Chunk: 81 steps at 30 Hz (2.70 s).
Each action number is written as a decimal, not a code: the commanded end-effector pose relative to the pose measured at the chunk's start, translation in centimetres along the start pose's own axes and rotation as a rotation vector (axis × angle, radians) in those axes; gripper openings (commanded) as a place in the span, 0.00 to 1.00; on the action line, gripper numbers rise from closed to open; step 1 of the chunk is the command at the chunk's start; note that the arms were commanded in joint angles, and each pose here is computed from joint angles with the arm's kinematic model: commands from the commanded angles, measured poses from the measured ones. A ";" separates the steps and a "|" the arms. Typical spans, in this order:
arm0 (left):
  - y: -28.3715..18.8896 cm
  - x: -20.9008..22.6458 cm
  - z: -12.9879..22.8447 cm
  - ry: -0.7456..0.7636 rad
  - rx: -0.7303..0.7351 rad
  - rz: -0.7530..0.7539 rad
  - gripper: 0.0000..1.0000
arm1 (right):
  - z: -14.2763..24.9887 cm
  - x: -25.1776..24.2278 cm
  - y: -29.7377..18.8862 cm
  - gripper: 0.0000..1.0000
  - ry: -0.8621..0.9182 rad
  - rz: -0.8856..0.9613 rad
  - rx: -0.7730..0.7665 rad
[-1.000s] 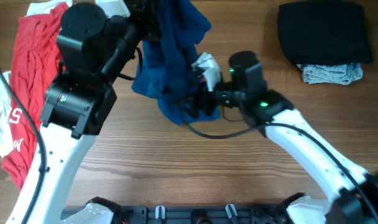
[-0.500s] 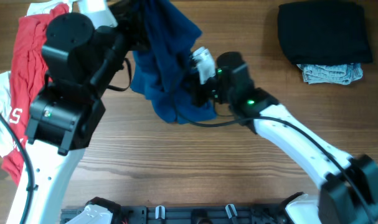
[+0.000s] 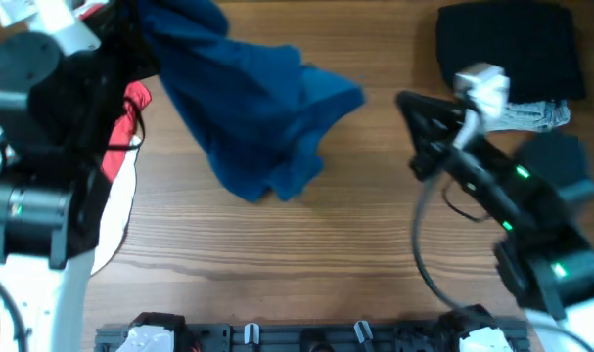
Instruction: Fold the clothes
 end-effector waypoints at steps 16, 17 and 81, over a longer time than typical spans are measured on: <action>-13.7 -3.2 -4.8 -0.003 -0.234 0.195 0.04 | -2.5 2.2 -1.1 0.31 -0.007 -0.157 0.066; -12.7 -3.3 -4.5 0.000 -0.205 0.197 0.04 | -1.9 1.9 -0.3 0.33 0.005 -0.162 0.094; 7.1 -11.3 27.5 0.207 0.802 0.363 0.21 | 5.7 -7.8 6.3 0.70 0.221 0.037 0.371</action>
Point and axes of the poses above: each gripper's point midway between its finger pads, its own y axis out along the fingers, its own x axis along the line the jaws close on, z = x × y, the point moved 5 cm from there along -y, back along the fingers, and after that the axes turned 8 degrees about -y, right-handed, at the moved point
